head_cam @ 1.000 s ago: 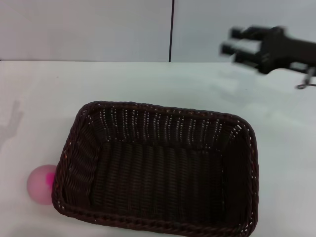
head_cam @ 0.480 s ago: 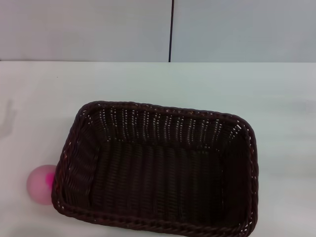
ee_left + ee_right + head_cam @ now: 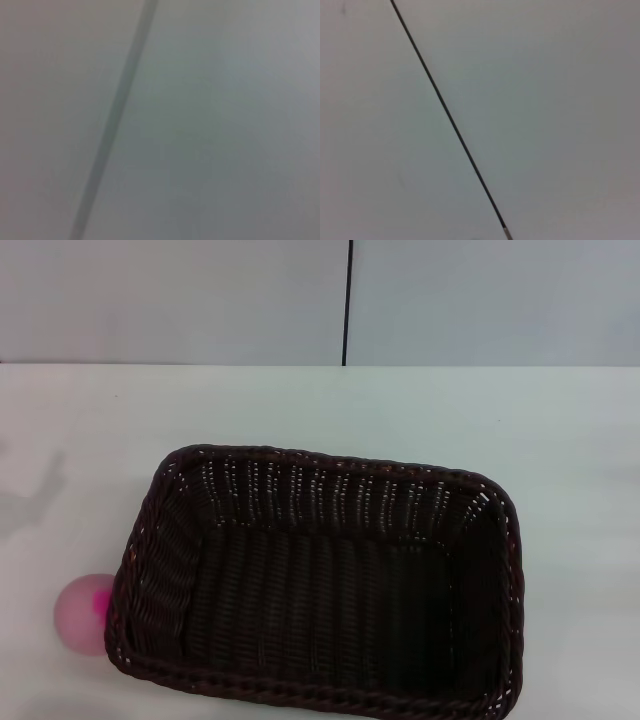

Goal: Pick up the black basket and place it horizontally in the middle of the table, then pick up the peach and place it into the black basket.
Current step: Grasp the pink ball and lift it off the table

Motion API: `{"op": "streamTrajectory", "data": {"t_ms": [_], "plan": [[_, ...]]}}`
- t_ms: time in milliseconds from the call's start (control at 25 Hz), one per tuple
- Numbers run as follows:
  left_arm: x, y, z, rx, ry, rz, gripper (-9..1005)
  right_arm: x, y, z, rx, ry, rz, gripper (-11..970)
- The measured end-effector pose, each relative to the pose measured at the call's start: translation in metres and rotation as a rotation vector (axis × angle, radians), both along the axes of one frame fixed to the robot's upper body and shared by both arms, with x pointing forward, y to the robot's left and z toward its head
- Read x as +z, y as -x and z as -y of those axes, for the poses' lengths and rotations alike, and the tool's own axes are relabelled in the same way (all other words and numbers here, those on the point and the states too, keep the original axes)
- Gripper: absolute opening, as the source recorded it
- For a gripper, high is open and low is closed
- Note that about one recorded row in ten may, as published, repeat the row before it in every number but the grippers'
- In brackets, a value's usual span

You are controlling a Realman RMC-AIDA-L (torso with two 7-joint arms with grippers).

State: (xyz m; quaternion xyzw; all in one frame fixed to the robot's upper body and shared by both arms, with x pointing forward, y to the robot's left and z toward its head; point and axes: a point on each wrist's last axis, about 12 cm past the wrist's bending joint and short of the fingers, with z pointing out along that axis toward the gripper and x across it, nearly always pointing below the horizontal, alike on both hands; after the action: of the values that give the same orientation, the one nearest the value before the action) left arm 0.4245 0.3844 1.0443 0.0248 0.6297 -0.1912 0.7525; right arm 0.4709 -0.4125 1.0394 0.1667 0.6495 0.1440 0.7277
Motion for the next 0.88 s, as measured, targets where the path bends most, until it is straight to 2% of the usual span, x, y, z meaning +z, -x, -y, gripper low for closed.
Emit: {"op": "streamTrajectory", "data": {"t_ms": [40,120,200,240,440,560,720,880], "plan": [[0.009,-0.002,-0.01,-0.124,-0.046,-0.061,795,-0.001,0.0,0.002,-0.014,-0.004,-0.009,485],[0.012,-0.002,-0.014,-0.163,-0.064,-0.082,793,-0.002,0.001,0.003,-0.022,-0.006,-0.01,485],[0.017,0.001,-0.021,-0.275,-0.116,-0.14,790,-0.002,0.003,0.008,-0.06,-0.017,-0.013,485],[0.019,0.006,-0.025,-0.348,-0.15,-0.179,789,-0.005,0.009,0.016,-0.121,-0.038,-0.022,485],[0.019,0.022,-0.031,-0.431,-0.18,-0.262,782,-0.01,0.023,0.03,-0.23,-0.084,-0.031,485],[0.016,0.028,-0.031,-0.484,-0.187,-0.328,778,-0.012,0.025,0.032,-0.257,-0.099,-0.034,485],[0.005,0.03,-0.022,-0.544,-0.208,-0.404,773,-0.01,0.015,0.028,-0.257,-0.121,-0.019,485],[0.001,0.028,-0.015,-0.574,-0.221,-0.434,768,-0.01,0.01,0.024,-0.247,-0.132,-0.015,485]]}}
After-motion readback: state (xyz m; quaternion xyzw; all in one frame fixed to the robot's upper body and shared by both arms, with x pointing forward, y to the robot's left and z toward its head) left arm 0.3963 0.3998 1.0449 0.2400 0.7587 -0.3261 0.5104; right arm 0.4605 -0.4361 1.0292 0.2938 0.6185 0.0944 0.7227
